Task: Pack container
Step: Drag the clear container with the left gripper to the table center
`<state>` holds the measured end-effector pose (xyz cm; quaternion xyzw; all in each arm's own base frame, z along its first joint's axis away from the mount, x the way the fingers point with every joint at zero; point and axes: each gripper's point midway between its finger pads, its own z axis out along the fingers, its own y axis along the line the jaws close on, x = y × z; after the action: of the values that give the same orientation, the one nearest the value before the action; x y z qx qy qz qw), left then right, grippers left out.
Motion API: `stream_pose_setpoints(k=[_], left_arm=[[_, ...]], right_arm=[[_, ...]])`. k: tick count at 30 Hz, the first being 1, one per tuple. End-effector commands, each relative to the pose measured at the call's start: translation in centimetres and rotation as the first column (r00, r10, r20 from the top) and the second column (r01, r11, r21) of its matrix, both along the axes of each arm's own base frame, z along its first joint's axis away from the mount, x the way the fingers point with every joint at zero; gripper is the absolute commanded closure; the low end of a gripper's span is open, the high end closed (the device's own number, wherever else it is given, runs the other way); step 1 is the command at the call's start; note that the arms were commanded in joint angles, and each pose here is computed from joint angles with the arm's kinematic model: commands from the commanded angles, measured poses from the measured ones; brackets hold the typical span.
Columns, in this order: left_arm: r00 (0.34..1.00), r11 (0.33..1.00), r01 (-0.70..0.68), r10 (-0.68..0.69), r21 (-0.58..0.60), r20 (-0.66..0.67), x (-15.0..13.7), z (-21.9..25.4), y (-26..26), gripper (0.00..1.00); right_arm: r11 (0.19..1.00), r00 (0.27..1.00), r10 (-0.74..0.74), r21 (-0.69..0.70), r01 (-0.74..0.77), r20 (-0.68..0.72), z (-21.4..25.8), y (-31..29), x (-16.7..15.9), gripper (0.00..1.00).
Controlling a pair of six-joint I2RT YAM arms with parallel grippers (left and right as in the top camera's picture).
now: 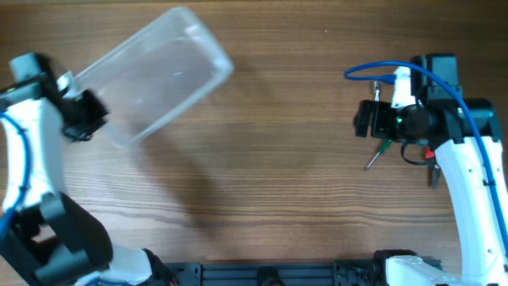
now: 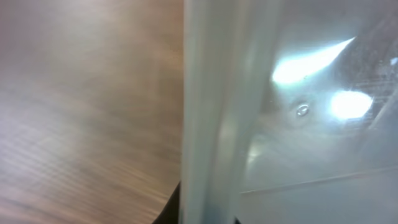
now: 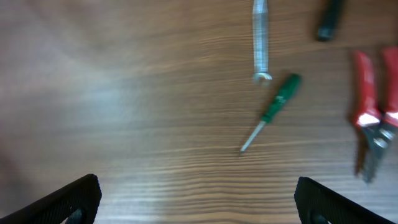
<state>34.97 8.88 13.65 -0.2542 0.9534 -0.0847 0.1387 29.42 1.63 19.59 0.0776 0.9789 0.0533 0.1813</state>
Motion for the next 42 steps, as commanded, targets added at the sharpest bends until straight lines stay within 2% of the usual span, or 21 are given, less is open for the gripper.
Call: stream_pose_setpoints(k=[1, 8, 12, 20, 27, 29, 30, 31, 33, 39, 42], left_arm=[[0.927, 0.936, 0.347, -0.351, 0.052, 0.130, 1.7, 3.4, -7.5, 0.96], [0.850, 0.840, 0.514, -0.526, 0.176, 0.025, 1.9, 1.4, -13.4, 0.96], [0.828, 0.816, 0.556, -0.561, 0.155, -0.017, 2.3, -0.8, -15.0, 0.96], [0.817, 0.816, 0.572, -0.557, 0.080, -0.151, 2.2, -6.5, -15.3, 0.96], [0.806, 0.816, 0.576, -0.557, 0.050, -0.200, 1.6, -8.0, -15.3, 0.94], [0.804, 0.816, 0.576, -0.556, 0.045, -0.210, 1.4, -8.0, -15.3, 0.77], [0.803, 0.816, 0.576, -0.556, 0.042, -0.215, 1.2, -8.1, -15.3, 0.63], [0.802, 0.816, 0.577, -0.556, 0.039, -0.220, 1.1, -8.1, -15.2, 0.46], [0.800, 0.816, 0.577, -0.557, 0.033, -0.225, 0.9, -8.1, -15.3, 0.00], [0.810, 0.820, 0.570, -0.552, 0.047, -0.196, 1.5, -7.3, -15.3, 0.00], [0.821, 0.821, 0.566, -0.553, 0.074, -0.144, 2.3, -5.3, -15.4, 0.00]], right_arm=[[0.976, 0.974, -0.212, -0.038, 0.216, 0.078, 2.1, -3.3, -0.1, 0.00], [0.966, 0.964, -0.252, -0.036, 0.256, 0.087, 2.6, -4.5, -0.8, 0.00], [0.967, 0.966, -0.249, -0.041, 0.252, 0.068, 2.4, -4.4, -1.2, 0.00], [0.968, 0.968, -0.246, -0.047, 0.248, 0.040, 2.1, -4.4, -1.8, 0.00], [0.968, 0.969, -0.246, -0.048, 0.247, 0.035, 2.0, -4.4, -1.9, 0.00], [0.968, 0.969, -0.245, -0.049, 0.247, 0.035, 2.0, -4.4, -1.9, 0.00], [0.968, 0.969, -0.245, -0.049, 0.247, 0.036, 2.0, -4.4, -1.9, 0.00], [0.968, 0.969, -0.244, -0.049, 0.246, 0.036, 2.0, -4.4, -1.9, 0.00], [0.971, 0.972, -0.231, -0.055, 0.233, 0.036, 2.0, -4.4, -1.9, 0.00], [0.973, 0.974, -0.222, -0.058, 0.224, 0.035, 2.0, -4.4, -1.9, 0.00], [0.974, 0.976, -0.217, -0.054, 0.218, 0.034, 2.0, -4.2, -1.9, 0.00]])
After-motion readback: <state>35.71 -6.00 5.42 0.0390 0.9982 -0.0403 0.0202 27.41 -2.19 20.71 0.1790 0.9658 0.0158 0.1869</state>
